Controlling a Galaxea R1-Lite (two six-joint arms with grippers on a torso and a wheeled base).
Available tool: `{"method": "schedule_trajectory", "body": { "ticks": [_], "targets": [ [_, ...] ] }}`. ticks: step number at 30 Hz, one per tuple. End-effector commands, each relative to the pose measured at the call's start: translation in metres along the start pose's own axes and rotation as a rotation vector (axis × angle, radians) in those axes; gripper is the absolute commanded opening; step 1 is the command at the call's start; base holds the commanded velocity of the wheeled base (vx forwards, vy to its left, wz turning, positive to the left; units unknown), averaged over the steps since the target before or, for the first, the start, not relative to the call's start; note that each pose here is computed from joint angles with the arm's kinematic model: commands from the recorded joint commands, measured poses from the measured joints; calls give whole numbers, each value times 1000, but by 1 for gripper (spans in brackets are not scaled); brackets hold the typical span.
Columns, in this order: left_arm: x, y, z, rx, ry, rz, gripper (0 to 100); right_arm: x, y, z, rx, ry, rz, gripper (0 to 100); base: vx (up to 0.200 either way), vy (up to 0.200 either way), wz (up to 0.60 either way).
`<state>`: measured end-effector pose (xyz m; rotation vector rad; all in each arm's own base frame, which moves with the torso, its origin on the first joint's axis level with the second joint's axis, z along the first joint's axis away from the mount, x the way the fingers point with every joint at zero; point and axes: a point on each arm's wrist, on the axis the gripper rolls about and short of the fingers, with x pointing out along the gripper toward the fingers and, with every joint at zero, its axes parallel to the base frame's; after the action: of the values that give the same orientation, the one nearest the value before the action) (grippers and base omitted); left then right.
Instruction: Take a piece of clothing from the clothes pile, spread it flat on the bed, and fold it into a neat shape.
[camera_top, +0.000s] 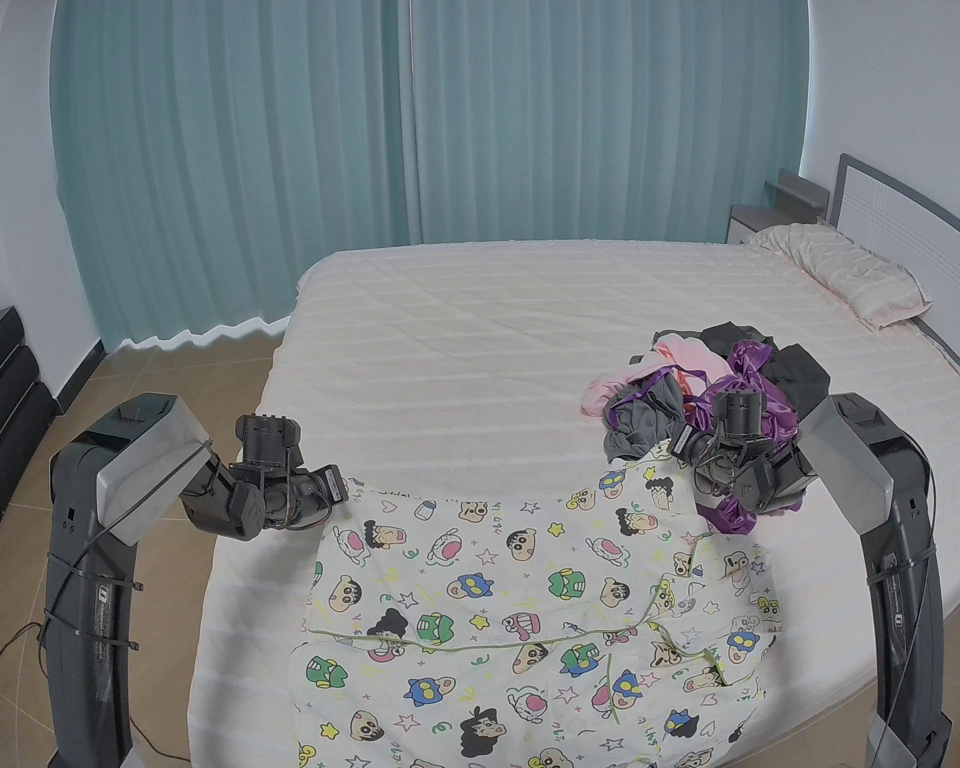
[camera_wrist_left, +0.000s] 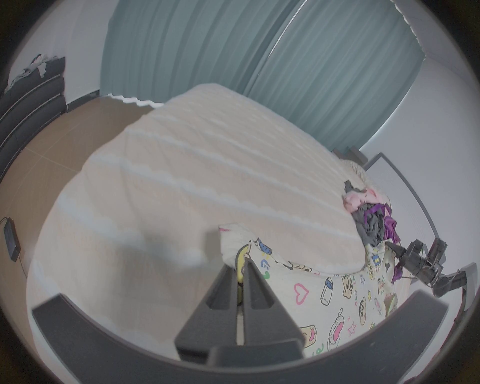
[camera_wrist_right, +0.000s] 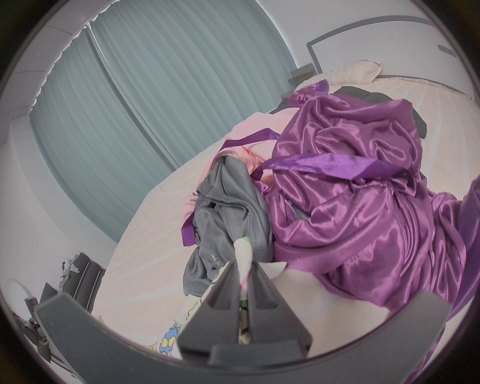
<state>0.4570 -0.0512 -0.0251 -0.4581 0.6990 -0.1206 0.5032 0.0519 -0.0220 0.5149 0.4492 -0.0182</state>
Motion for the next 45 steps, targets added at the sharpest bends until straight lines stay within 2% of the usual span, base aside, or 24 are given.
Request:
{"method": "schedule_trajectory", "body": {
  "ticks": [1,6,9,18,22,35,36,38,39,45],
  "targets": [
    [0,4,12,-5,-74,9,0,9,-2,-2,0,-28,-6,0,0,0,0],
    [7,4,18,-5,-113,31,0,15,1,3,4,-58,7,0,0,0,0],
    [13,5,20,-10,-136,55,0,21,4,9,6,-106,-2,0,0,0,0],
    [15,8,22,-32,-149,66,0,28,9,15,6,-146,15,0,0,0,0],
    [19,10,29,-52,-192,93,0,31,13,19,7,-175,15,0,0,0,0],
    [24,14,26,-57,-180,109,0,36,14,17,8,-193,6,0,0,0,0],
    [24,13,28,-57,-187,109,100,36,15,16,6,-186,5,0,0,0,0],
    [24,13,28,-60,-190,114,100,36,14,14,4,-173,-3,0,0,0,0],
    [24,13,29,-71,-192,112,100,36,15,12,5,-163,-7,100,0,0,0],
    [19,16,32,-113,-199,116,100,29,11,15,-9,-156,-21,100,0,0,0]
  ]
}}
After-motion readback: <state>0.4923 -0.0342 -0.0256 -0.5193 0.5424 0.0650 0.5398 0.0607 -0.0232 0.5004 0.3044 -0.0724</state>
